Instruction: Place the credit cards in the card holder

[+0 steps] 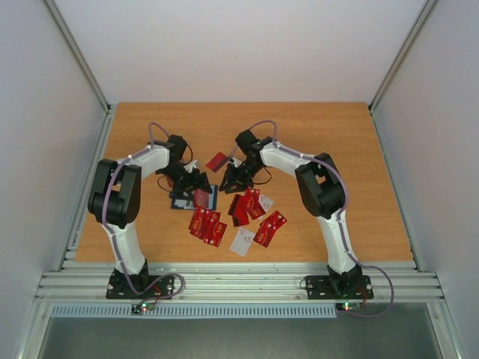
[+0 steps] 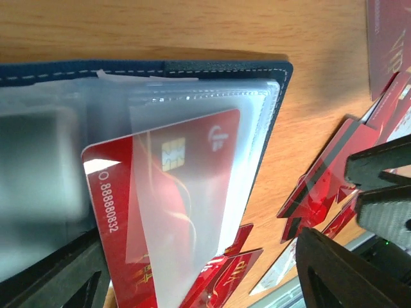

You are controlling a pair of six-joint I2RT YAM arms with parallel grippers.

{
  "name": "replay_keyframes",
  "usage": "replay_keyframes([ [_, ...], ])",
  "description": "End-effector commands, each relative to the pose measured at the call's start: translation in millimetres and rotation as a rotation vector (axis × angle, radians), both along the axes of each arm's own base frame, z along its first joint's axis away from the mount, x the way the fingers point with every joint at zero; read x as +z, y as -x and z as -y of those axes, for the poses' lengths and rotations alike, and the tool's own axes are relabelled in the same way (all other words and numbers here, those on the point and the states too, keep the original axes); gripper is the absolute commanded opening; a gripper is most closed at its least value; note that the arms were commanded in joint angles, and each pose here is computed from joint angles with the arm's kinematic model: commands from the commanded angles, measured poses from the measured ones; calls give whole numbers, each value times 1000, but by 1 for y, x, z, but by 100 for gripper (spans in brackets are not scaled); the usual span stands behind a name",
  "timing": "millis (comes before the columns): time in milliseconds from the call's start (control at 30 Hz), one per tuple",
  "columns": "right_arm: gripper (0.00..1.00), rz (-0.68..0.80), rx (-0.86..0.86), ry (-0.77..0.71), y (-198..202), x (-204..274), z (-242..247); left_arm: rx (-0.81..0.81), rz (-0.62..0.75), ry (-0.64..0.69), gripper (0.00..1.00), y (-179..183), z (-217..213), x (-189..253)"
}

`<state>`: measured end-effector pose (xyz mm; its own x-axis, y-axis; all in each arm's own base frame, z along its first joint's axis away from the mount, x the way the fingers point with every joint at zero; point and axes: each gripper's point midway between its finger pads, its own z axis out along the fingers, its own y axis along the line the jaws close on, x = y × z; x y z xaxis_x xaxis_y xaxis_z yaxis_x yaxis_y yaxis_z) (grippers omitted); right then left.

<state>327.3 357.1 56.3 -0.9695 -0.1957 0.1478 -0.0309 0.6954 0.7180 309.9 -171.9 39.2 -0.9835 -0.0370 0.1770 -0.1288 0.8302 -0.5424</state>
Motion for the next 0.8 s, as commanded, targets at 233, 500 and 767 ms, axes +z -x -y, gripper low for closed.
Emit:
replay_keyframes([
  [233,27,-2,34,-27,16,4,-27,9,22,-87,78,5,-12,-6],
  [500,25,-32,24,-3,13,-13,-30,17,18,-59,75,0,-2,-12],
  [767,18,-40,28,27,10,-27,-31,21,19,-55,62,-5,4,-10],
])
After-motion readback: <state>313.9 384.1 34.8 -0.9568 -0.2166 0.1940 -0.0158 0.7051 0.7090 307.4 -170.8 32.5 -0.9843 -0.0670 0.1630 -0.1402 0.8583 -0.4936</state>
